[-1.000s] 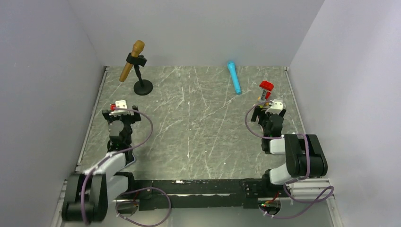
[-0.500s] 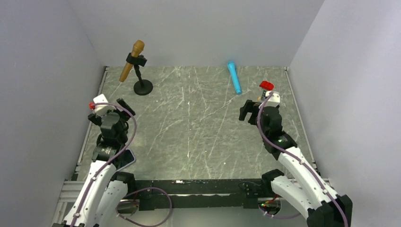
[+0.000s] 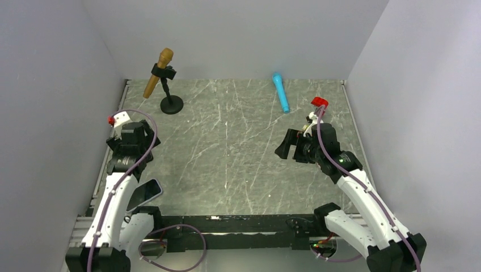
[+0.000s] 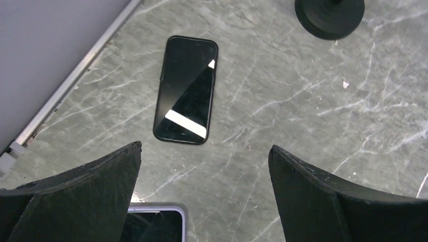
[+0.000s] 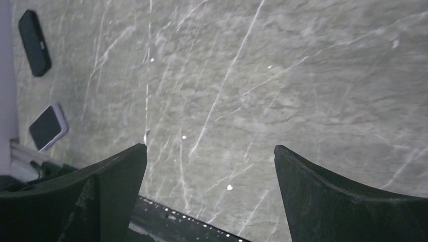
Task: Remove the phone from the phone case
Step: Pick up the phone at the center of the board.
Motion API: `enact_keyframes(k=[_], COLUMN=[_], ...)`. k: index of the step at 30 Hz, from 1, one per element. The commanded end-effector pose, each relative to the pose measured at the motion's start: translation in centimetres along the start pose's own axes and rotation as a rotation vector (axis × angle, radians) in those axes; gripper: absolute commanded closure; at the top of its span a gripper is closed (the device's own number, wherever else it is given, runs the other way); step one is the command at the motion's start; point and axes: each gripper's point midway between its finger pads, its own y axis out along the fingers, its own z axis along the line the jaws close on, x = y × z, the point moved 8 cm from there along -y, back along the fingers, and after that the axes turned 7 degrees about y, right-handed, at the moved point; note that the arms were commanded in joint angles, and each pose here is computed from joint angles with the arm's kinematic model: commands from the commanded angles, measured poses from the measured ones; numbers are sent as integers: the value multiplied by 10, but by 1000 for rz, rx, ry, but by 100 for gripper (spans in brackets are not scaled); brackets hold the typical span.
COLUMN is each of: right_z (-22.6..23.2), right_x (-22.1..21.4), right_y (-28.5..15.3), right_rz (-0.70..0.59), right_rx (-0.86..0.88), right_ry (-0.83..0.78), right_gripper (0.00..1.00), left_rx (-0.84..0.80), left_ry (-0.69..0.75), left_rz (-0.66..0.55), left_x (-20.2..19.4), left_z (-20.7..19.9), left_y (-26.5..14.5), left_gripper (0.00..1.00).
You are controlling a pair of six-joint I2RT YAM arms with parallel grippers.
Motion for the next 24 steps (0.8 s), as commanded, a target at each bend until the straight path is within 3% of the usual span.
enact_keyframes(k=[1,11,19,24], right_z=[15,20,28,26], right_x=[-1,14,18,16], right_y=[0,1,14,16], right_rz=[102,105,140,143], right_rx=[108,81,129,118], right_ry=[20,-57,-24,-25], right_gripper=[0,0,0,0], left_rx=[-99,50,-88,-78], left_ry=[9,136,141,146], left_rz=[48,387,593,675], left_x=[19,22,13,14], left_z=[-18,-3,8,11], left_y=[4,63,105,124], left_gripper=[1,0,1,1])
